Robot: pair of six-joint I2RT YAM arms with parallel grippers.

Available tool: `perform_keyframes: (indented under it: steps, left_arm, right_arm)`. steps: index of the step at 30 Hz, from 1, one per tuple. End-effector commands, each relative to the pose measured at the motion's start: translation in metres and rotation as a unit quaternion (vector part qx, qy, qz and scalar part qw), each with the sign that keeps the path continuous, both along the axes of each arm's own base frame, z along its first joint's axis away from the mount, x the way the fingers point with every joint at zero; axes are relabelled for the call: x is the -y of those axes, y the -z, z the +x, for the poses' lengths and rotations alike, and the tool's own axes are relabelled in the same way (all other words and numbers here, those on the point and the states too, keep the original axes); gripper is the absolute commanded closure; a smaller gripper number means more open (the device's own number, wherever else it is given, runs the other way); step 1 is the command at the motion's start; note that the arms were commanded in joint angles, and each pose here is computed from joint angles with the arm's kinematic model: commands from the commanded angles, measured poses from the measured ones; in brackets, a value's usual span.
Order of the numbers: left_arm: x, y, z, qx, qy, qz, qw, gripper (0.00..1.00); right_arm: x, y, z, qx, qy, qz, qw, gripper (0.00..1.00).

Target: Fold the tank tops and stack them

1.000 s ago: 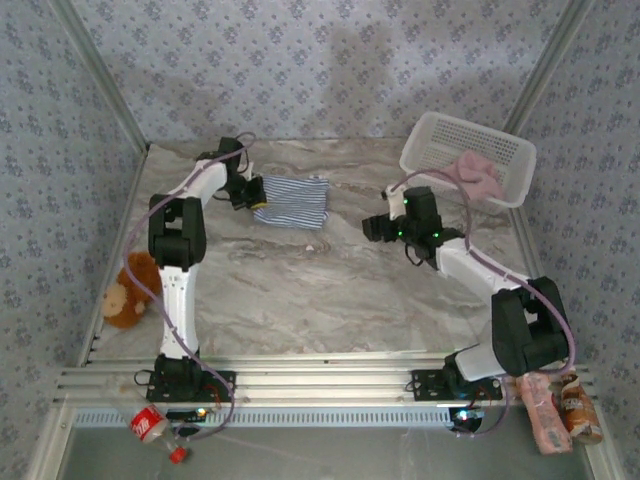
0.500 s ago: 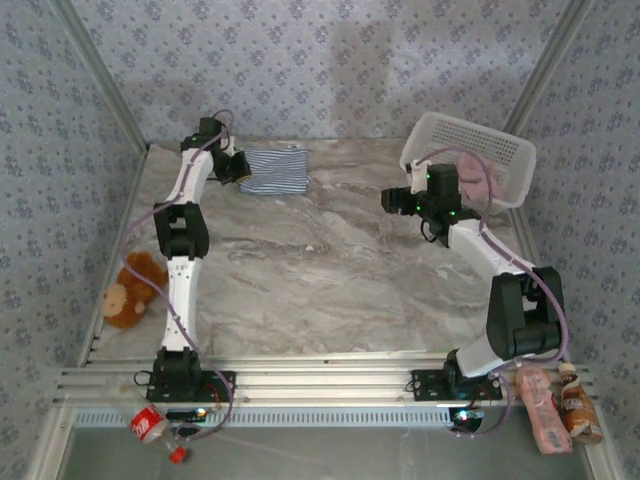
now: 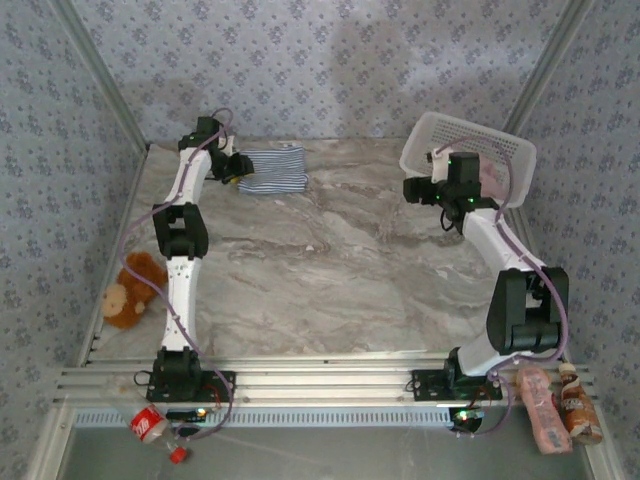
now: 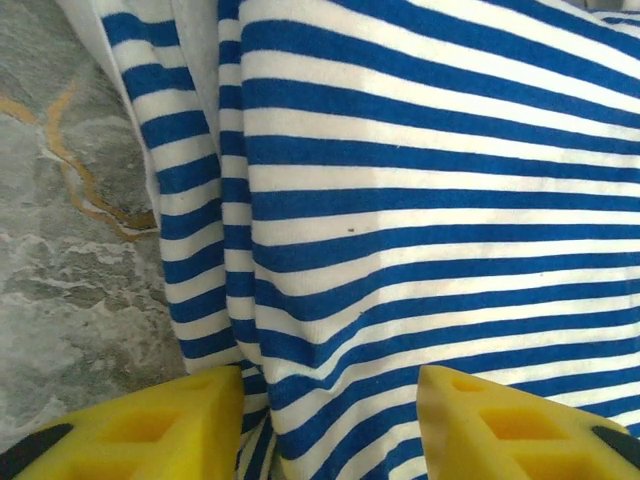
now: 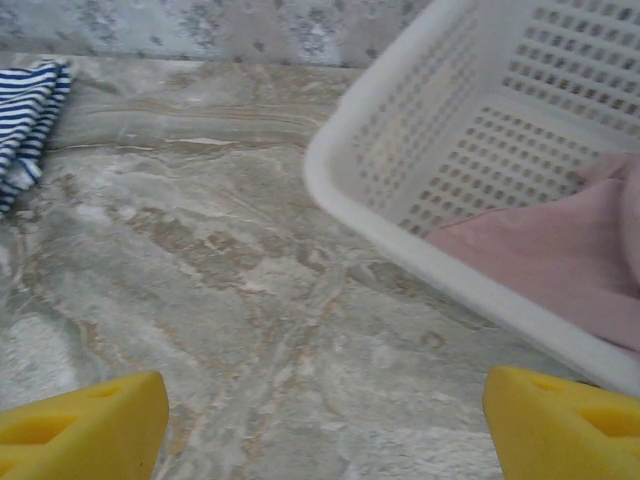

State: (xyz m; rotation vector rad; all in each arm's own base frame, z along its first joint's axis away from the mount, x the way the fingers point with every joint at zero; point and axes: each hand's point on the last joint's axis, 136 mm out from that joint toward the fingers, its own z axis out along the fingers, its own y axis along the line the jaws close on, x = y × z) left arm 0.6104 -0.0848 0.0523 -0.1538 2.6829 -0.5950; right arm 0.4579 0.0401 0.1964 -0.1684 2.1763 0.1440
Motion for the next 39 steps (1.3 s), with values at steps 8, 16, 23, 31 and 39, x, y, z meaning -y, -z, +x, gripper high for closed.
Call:
perform_keyframes:
  steps: [8,16,23,31,39]
  left_arm:
    - [-0.011,-0.126,-0.049,0.050,0.034,0.099,0.993,0.44]
    - [0.036,-0.150,-0.118,0.078,0.047,0.015,0.996,0.35]
    - [0.077,-0.147,-0.172,0.079,0.045,-0.097,0.991,0.34]
    - [0.100,-0.131,-0.205,0.049,0.050,-0.153,0.986,0.32]
    - [0.102,-0.139,-0.209,0.047,0.062,-0.150,0.986,0.32]
  right_arm:
    - [0.079,0.003,0.026,-0.073,0.152,-0.001,0.986,0.16]
    - [0.130,0.018,0.074,-0.107,0.330,0.035,0.937,0.14]
    - [0.147,0.059,0.094,-0.158,0.380,-0.015,0.911,0.14]
    - [0.153,0.111,0.107,-0.221,0.384,-0.057,0.894,0.22]
    - [0.146,0.073,0.115,-0.169,0.386,-0.055,0.905,1.00]
